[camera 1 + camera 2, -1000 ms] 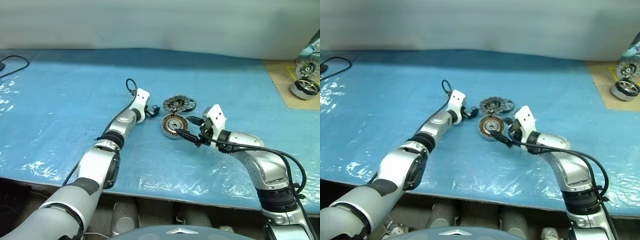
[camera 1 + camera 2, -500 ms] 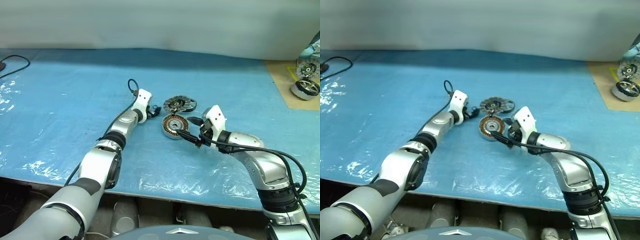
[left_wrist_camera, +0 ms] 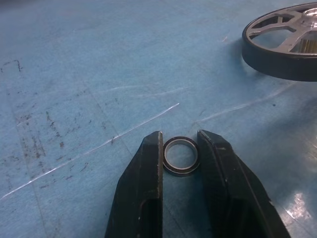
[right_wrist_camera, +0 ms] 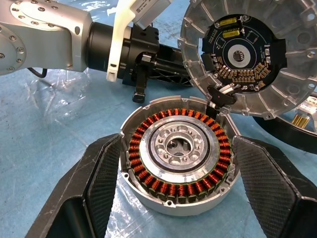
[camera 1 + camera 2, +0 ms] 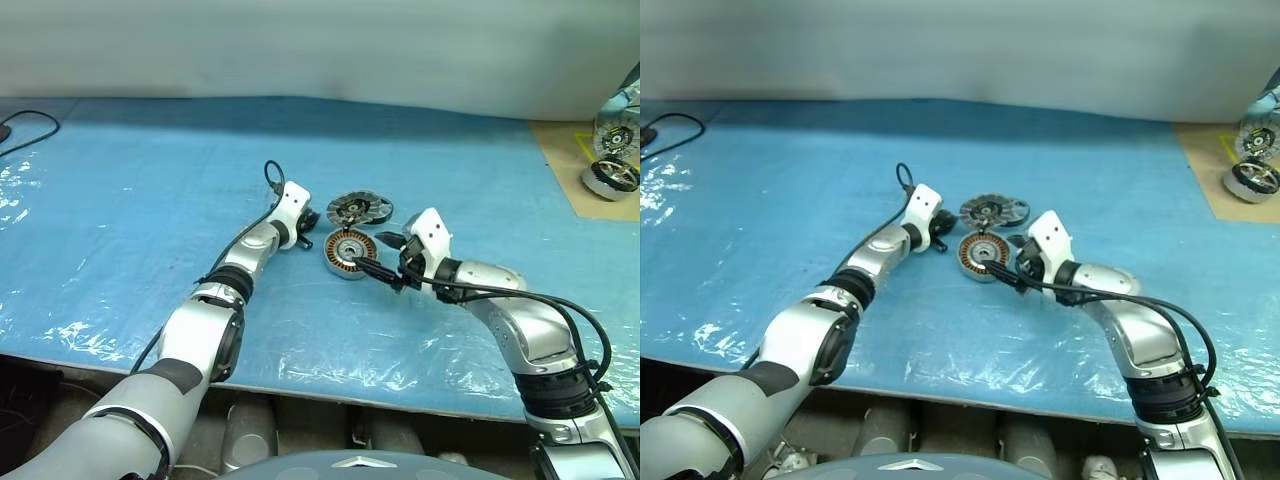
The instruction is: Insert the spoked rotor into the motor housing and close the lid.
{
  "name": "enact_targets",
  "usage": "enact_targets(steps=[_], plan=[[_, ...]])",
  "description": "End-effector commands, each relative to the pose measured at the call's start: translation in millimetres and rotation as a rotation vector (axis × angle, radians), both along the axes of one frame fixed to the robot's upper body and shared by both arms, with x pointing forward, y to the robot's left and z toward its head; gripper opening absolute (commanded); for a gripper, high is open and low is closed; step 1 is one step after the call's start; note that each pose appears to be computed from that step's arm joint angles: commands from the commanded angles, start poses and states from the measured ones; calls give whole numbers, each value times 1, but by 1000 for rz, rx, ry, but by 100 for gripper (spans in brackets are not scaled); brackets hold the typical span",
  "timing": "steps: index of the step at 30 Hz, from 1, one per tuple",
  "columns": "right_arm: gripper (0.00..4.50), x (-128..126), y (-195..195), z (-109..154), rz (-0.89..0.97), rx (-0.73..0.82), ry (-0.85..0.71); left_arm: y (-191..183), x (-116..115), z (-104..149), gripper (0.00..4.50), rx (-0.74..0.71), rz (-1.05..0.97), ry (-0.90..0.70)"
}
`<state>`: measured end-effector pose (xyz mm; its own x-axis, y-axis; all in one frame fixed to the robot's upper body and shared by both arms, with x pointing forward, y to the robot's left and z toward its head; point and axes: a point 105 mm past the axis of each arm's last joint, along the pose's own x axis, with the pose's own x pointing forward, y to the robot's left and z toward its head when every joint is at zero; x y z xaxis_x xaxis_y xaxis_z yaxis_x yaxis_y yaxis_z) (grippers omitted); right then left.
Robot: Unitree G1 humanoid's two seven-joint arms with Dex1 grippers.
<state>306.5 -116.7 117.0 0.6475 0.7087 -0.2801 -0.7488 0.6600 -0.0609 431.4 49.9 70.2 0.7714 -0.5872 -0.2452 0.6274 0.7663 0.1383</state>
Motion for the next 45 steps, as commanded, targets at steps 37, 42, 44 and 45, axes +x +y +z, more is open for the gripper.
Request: enact_targets(steps=[37,42,44,45], plan=[[379,-8,-6,29,104,90,-68,13,-108,63,78,-196,-573,-232],[379,-23,-12,26,169,66,-39,-3,-106,58,78,-156,-662,-192],[379,-29,-10,25,198,71,-26,-7,-101,58,78,-152,-665,-191],[379,-32,-9,25,211,77,-19,-8,-99,58,78,-150,-667,-189]])
